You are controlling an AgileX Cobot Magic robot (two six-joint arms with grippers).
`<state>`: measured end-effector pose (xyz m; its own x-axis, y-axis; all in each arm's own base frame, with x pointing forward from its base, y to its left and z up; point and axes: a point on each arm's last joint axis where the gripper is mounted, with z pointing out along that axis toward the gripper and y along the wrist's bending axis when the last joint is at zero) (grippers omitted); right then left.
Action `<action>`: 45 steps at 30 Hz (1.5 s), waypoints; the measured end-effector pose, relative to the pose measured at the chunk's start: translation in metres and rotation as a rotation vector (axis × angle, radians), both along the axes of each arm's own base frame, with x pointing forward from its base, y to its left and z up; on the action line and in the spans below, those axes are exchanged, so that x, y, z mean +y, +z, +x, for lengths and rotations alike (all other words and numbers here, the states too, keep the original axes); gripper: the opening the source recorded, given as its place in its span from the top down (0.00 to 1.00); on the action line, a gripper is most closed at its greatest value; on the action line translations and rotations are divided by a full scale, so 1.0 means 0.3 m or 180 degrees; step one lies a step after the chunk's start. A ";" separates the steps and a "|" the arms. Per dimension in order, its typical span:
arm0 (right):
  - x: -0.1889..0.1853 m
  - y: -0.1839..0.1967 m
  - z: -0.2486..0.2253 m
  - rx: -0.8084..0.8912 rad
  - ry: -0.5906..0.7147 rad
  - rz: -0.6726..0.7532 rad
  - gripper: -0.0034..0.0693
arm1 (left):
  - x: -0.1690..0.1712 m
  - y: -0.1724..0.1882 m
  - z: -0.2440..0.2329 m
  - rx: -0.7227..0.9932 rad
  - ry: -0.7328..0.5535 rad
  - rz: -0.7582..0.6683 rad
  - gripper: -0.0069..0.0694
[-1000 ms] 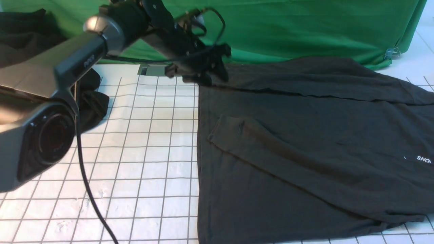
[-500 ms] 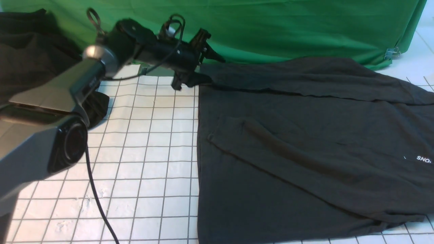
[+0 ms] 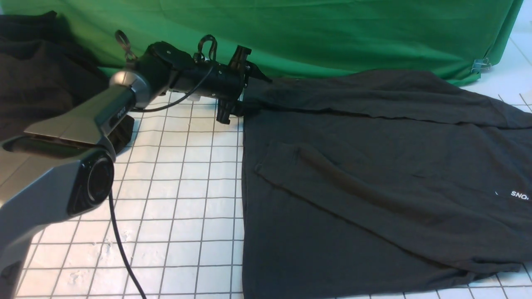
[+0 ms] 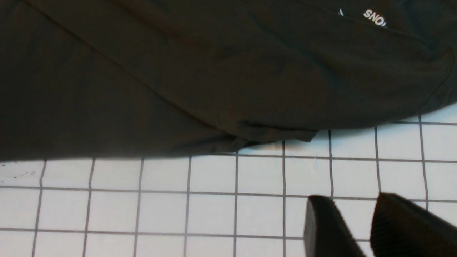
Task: Fold a long-sleeved shirt over a white checkered tablecloth.
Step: 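Grab the top left corner of the dark shirt with the left gripper, then fold the left side of the dark shirt inward over its body with the left gripper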
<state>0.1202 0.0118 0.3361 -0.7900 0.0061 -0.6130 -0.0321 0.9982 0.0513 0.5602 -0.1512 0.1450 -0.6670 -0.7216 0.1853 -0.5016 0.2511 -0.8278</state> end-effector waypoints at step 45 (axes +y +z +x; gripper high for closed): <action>0.001 0.011 0.014 -0.0188 0.0045 -0.0019 0.63 | 0.012 0.049 0.007 -0.0233 -0.0022 0.0073 0.89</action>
